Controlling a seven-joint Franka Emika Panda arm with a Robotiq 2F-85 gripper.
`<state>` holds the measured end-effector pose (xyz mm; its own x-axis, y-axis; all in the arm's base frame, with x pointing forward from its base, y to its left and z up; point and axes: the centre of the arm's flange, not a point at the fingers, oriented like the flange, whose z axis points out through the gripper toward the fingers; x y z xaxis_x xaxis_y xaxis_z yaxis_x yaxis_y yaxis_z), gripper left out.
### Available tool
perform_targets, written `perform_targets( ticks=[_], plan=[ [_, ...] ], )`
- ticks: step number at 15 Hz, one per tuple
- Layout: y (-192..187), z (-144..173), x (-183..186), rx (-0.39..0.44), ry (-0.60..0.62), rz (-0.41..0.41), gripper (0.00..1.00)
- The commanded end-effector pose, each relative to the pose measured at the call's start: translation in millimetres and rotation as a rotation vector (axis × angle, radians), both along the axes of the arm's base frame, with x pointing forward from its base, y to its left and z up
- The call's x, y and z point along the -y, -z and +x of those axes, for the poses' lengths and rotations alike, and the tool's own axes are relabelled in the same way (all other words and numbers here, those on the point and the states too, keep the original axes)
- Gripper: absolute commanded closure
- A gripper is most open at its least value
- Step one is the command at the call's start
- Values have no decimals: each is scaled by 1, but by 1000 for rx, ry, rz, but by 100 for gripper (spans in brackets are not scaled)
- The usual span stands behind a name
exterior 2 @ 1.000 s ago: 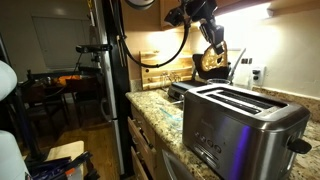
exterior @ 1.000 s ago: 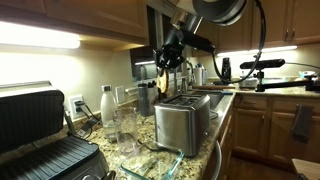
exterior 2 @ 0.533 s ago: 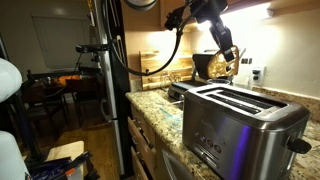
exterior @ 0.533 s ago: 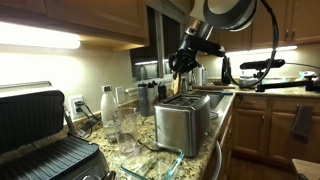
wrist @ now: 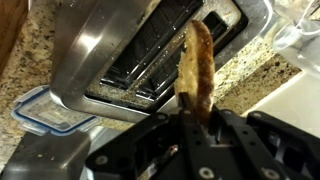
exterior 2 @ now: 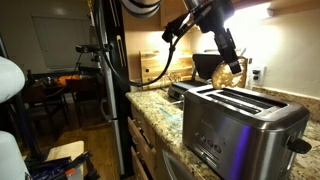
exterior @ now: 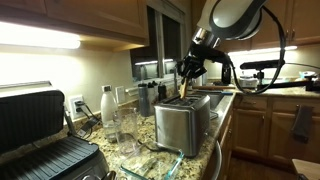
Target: Put a slice of bread in the toaster
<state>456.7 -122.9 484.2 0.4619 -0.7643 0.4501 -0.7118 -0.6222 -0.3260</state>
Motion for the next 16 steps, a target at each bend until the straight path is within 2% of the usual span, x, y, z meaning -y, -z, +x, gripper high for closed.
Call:
perform_targets(
  ticks=[1, 8, 16],
  plan=[
    [-1, -19, 0, 30, 69, 10, 91],
    [-2, -15, -1, 71, 82, 50, 91],
    [20, -12, 5, 94, 106, 78, 91]
  ],
)
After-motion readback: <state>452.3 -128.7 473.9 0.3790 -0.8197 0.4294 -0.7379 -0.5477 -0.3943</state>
